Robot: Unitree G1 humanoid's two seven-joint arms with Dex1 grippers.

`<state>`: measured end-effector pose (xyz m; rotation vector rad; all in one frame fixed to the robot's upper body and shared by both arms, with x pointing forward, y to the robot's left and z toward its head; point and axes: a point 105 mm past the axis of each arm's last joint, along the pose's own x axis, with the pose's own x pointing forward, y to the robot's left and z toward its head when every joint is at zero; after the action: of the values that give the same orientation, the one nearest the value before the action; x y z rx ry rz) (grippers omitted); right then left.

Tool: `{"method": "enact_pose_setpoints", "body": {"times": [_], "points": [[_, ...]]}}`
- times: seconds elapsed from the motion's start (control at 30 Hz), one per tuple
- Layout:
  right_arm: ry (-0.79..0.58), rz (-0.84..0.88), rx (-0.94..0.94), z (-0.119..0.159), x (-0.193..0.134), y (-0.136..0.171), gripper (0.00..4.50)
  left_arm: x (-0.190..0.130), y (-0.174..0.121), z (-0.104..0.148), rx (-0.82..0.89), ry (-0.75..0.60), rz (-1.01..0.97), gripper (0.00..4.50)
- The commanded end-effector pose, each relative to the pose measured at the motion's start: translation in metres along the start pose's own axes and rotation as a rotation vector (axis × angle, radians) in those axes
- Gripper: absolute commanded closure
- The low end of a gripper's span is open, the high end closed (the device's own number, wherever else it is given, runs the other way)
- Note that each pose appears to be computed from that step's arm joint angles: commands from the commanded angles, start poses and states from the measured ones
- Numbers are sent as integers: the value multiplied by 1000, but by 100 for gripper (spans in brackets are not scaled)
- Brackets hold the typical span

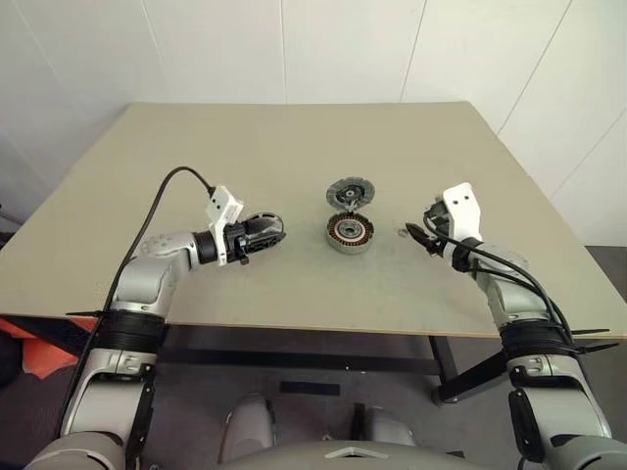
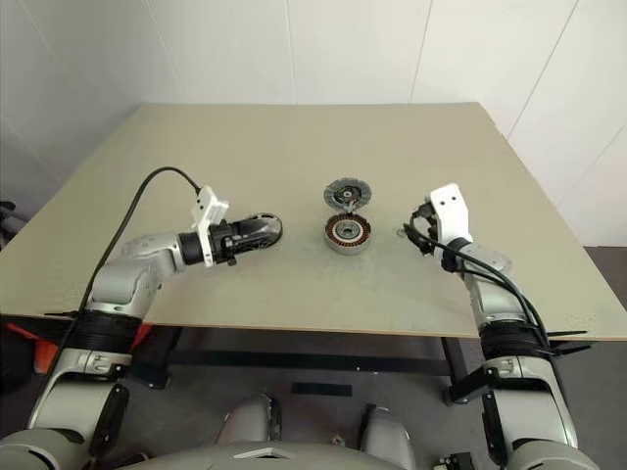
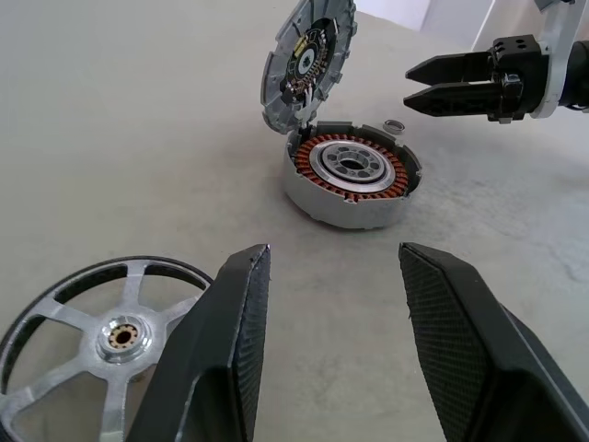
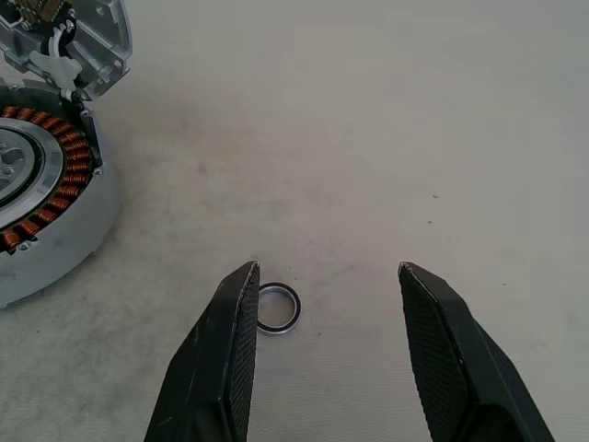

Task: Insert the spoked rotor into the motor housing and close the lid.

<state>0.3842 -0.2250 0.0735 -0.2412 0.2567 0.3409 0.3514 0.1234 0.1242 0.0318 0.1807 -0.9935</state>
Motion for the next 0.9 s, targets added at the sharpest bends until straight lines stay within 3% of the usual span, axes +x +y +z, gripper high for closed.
{"method": "enact_pose_setpoints", "body": {"times": [0.03, 0.5, 0.6, 0.7, 0.9], "points": [[-40, 3, -26, 13, 8, 2, 184, 3, 3, 19, 74, -24, 6, 215], [15, 28, -16, -5, 17, 7, 184, 9, 0, 22, 95, -38, 17, 215], [28, 31, 15, -7, 16, 5, 238, 8, 1, 21, 94, -42, 32, 211], [50, 47, 57, -9, 13, 5, 334, 9, 1, 18, 96, -36, 35, 211], [91, 76, 96, -17, 8, 10, 334, 11, 3, 10, 96, -15, 52, 211]]}}
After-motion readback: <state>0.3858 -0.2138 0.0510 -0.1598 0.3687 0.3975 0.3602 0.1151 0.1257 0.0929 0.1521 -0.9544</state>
